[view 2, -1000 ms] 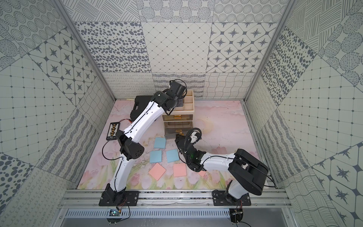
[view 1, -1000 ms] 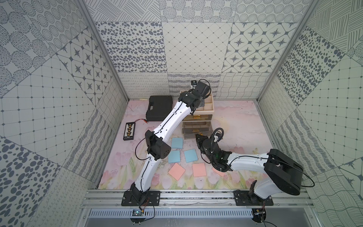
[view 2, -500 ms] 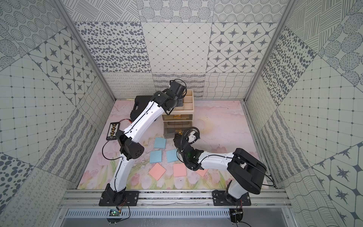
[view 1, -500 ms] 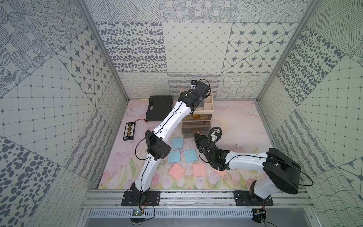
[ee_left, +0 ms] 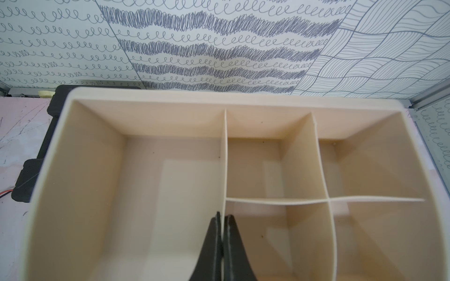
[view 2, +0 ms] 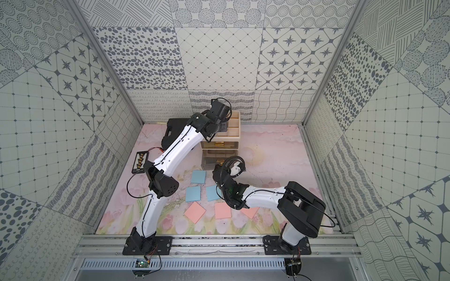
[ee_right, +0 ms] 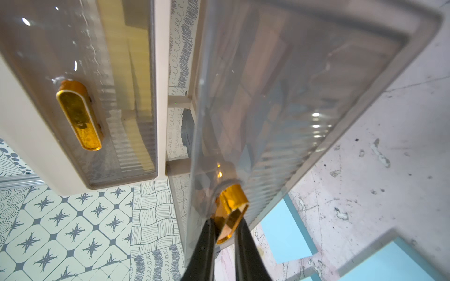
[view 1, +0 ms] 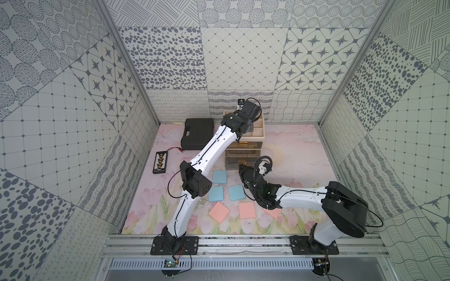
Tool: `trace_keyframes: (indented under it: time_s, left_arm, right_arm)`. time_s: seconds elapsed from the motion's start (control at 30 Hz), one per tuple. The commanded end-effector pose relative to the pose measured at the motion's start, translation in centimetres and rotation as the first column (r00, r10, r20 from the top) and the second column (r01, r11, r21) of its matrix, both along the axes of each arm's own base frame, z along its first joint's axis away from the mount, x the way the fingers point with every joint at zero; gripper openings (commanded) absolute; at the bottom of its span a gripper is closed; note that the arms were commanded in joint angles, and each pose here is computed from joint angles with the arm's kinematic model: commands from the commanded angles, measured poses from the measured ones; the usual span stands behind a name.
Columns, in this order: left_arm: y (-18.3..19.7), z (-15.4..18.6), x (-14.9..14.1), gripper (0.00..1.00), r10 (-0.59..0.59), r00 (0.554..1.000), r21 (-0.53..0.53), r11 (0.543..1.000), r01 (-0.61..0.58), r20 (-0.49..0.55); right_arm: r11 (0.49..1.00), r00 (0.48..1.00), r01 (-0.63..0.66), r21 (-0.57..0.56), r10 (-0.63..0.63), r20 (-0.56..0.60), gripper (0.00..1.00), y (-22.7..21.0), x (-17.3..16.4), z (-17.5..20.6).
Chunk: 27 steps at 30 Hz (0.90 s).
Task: Please put the sticky notes in the drawer by color
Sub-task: Open the drawer in the storage box.
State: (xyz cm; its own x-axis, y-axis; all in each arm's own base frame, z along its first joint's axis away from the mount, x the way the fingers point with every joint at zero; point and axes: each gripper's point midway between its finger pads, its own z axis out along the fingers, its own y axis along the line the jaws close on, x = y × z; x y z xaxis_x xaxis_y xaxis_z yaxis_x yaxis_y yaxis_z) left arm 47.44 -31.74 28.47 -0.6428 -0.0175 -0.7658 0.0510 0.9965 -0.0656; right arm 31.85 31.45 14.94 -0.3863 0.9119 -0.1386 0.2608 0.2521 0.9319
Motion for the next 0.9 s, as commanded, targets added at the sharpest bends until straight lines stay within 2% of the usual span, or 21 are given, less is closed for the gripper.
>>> trace_keyframes:
  time_s: [0.0,0.53,0.63,0.8,0.87]
  left_arm:
    - [0.5,-1.5,-0.3,0.00,-0.013,0.999,0.089,0.996,0.016,-0.030]
    - [0.2,-1.1,-0.4,0.00,-0.034,0.999,0.090,0.995,0.036,-0.025]
    - [0.3,-0.8,-0.5,0.00,-0.031,0.999,0.087,0.996,0.033,-0.018]
    - [0.1,-0.8,-0.4,0.00,-0.039,0.999,0.063,0.997,0.040,-0.025]
    - [0.1,-0.7,-0.3,0.03,-0.041,0.999,0.049,0.998,0.042,-0.027]
  right_arm:
    - [1.000,0.997,0.014,0.024,-0.015,0.072,0.00,0.9,1.4,2.2]
    - [0.998,0.995,0.058,0.008,-0.058,0.085,0.00,-0.7,2.8,2.5]
    - [0.999,0.995,0.048,0.013,-0.049,0.090,0.12,-0.8,3.0,2.5]
    - [0.999,0.993,0.031,0.014,-0.033,0.113,0.45,-0.7,3.2,3.4]
    - [1.000,0.990,0.018,0.007,-0.019,0.138,0.48,-0.7,3.3,4.2]
